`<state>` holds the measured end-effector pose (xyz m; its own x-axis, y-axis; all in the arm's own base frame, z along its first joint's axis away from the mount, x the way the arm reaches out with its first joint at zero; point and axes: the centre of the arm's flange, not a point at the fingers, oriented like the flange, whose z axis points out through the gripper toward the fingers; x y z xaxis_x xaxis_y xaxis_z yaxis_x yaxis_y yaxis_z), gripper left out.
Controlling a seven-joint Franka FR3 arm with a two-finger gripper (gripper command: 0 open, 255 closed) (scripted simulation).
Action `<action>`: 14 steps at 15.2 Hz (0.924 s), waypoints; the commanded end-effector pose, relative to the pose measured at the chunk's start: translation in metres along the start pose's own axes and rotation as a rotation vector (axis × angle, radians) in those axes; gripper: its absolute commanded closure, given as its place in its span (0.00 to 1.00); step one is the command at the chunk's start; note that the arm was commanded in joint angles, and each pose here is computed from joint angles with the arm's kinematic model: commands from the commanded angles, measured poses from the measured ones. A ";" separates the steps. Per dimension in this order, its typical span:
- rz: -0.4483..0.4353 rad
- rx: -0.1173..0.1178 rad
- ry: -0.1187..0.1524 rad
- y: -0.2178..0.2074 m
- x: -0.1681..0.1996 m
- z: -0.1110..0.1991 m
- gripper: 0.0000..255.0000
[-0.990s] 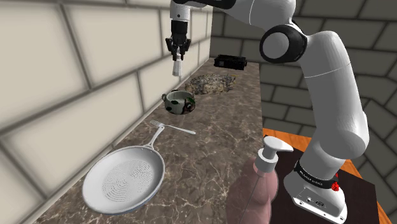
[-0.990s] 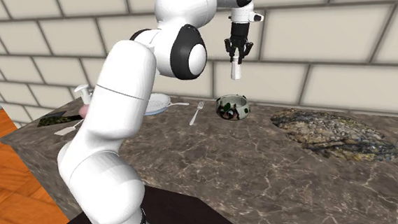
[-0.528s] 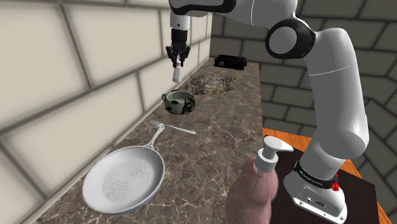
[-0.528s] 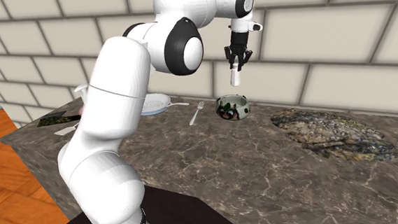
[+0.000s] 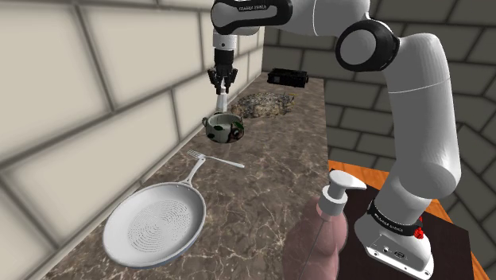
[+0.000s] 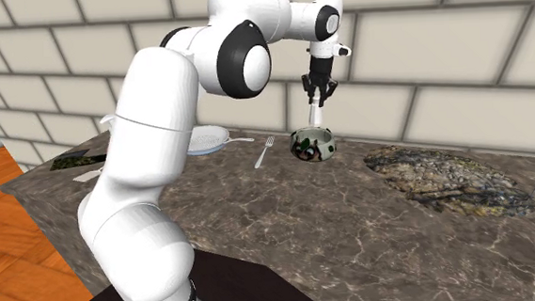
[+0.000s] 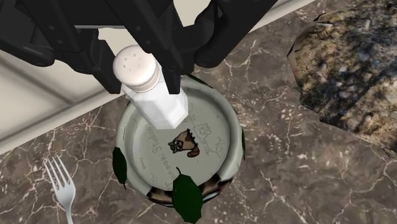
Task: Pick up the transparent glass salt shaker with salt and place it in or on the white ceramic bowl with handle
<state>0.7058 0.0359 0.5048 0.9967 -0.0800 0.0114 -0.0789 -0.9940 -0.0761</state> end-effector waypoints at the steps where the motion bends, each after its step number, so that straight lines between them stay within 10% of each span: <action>1: 0.000 0.000 0.001 0.001 -0.001 0.010 1.00; 11: 0.000 0.000 0.001 0.002 -0.001 0.023 1.00; 12: 0.000 0.000 0.001 0.002 -0.001 0.023 0.00; 14: 0.000 0.000 0.001 0.002 -0.001 0.023 0.00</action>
<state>0.7047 0.0356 0.4814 0.9967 -0.0801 0.0122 -0.0790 -0.9940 -0.0761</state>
